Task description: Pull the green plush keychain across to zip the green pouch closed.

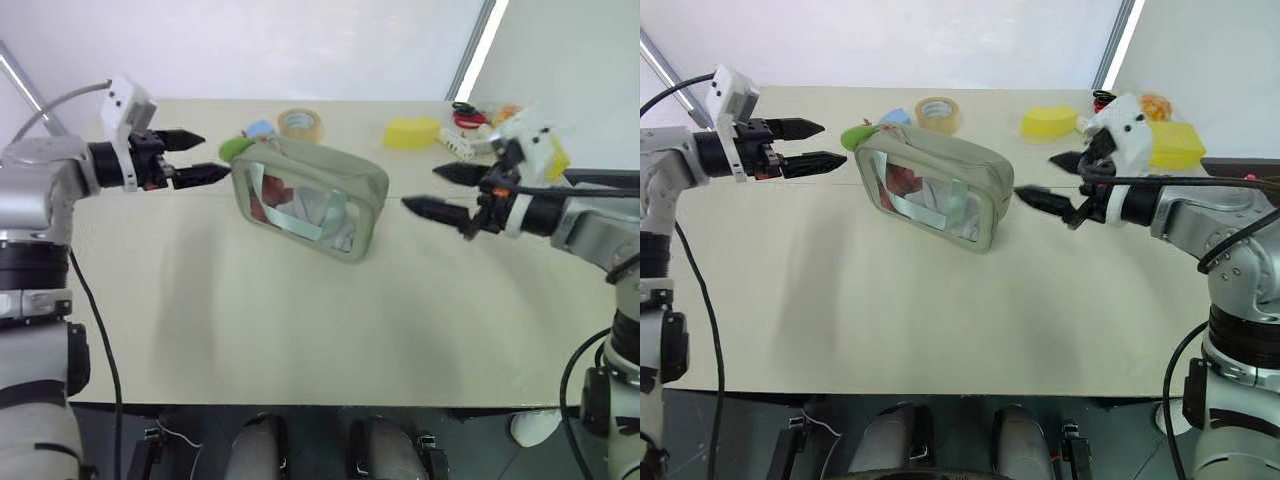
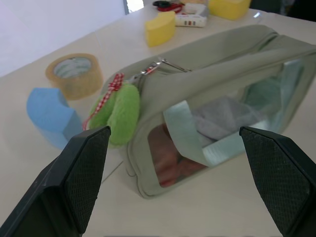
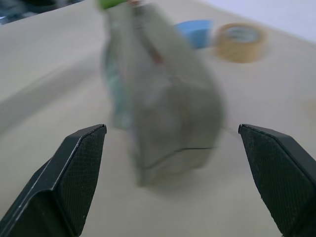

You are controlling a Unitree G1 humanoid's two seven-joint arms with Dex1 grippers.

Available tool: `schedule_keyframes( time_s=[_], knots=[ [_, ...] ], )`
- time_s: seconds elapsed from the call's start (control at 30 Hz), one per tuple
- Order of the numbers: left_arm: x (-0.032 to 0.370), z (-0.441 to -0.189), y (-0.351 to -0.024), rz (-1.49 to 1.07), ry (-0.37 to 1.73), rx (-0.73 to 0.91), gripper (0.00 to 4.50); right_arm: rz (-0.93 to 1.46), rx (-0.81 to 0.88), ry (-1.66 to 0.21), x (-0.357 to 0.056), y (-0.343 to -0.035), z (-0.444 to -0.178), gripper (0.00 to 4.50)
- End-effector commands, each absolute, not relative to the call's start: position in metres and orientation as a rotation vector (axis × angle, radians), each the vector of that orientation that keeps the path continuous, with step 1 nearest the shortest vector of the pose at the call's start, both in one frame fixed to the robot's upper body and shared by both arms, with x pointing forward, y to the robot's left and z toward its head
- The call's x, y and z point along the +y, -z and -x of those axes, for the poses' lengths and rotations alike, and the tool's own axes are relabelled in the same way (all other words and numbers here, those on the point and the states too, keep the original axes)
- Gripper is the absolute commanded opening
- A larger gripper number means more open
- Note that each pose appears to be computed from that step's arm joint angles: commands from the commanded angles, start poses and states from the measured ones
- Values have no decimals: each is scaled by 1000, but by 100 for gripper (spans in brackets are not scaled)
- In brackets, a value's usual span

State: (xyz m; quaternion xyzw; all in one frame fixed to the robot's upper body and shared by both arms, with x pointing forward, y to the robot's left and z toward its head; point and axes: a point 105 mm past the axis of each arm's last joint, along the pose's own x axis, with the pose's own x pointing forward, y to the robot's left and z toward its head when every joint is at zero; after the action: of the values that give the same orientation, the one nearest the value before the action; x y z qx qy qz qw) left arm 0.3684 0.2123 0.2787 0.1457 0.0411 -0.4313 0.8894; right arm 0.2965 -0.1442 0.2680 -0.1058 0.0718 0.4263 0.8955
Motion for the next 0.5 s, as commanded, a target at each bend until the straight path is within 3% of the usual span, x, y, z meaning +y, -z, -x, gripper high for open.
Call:
schedule_keyframes(
  time_s=[0.03, 0.5],
  knots=[
    [212, -365, -304, -349, 900, 15, 447, 268, 103, -930, -133, -283, -288, 445],
    [224, -369, -309, -364, 840, 6, 447, 305, 61, -815, -138, -291, -308, 445]
  ],
)
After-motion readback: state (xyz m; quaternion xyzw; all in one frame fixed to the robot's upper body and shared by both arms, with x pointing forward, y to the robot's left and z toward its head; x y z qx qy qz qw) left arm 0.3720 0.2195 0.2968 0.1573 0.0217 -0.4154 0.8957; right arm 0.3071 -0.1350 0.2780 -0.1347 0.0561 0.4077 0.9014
